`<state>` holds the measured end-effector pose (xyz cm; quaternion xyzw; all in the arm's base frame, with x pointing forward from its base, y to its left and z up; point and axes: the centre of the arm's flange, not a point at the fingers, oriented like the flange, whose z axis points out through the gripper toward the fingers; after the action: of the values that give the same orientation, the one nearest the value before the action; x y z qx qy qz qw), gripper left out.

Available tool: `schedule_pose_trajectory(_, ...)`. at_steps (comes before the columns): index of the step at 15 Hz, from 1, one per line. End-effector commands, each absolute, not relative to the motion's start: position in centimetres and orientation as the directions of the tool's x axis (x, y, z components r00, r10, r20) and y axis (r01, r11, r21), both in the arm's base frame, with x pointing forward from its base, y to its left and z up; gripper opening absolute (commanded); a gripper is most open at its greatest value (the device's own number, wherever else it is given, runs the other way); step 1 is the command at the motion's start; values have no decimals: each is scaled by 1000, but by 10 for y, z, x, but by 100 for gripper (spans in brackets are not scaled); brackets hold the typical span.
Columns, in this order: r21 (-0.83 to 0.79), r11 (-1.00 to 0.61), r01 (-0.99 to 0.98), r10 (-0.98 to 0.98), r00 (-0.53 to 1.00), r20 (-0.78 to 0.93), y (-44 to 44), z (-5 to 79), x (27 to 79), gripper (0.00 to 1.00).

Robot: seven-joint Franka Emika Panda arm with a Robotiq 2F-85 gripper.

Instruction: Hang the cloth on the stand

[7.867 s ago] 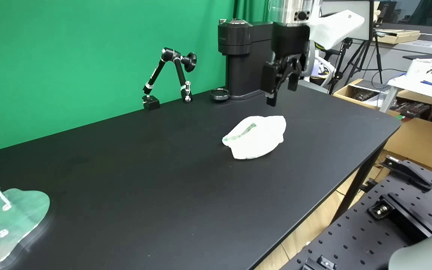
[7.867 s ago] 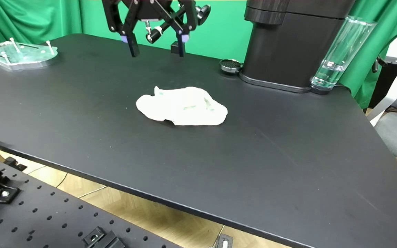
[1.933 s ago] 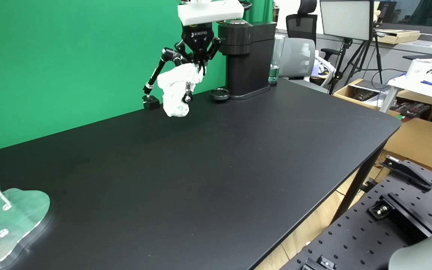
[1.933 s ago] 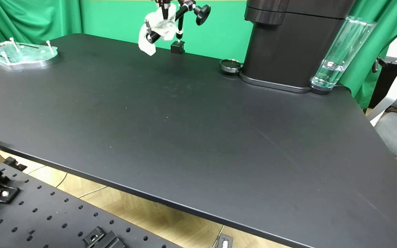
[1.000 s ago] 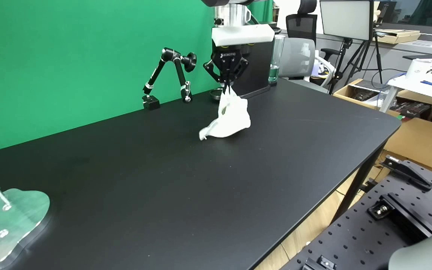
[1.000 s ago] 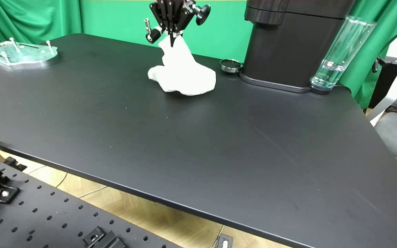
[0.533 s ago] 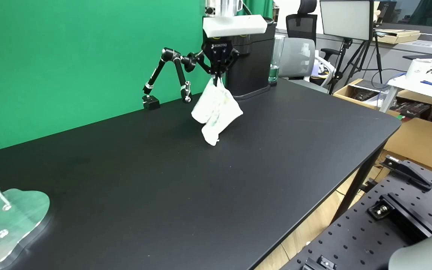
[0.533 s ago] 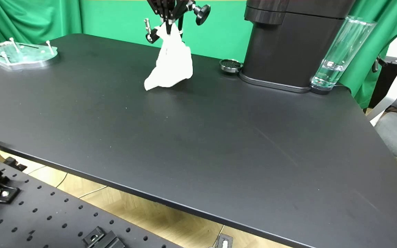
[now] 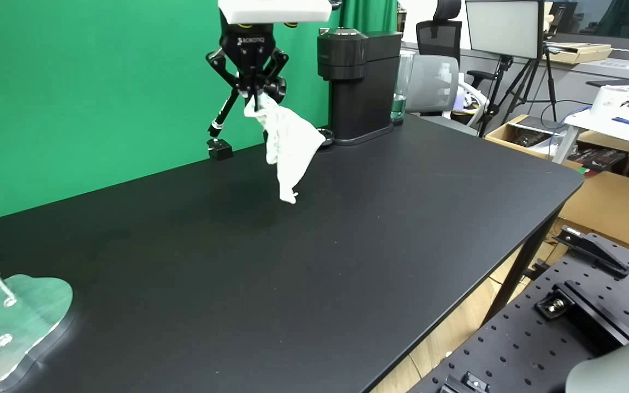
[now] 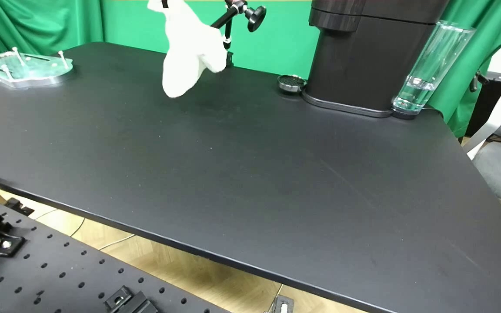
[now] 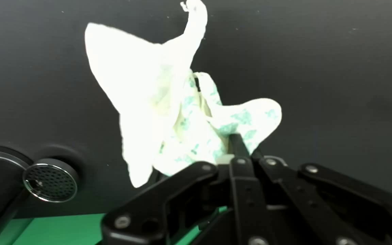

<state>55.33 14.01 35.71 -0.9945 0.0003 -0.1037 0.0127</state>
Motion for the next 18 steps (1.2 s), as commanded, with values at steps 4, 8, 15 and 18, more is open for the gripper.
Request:
schedule_pose_trajectory(4,-8,-999,36,33,968,250,167,384,571,0)
schedule_pose_trajectory(8,-9,-1000,7,5,966,258,156,390,578,0)
schedule_pose_trajectory(15,0,-998,-59,-56,960,273,102,392,583,0)
schedule_pose_trajectory(18,-1,-993,-117,-113,957,267,62,388,587,0)
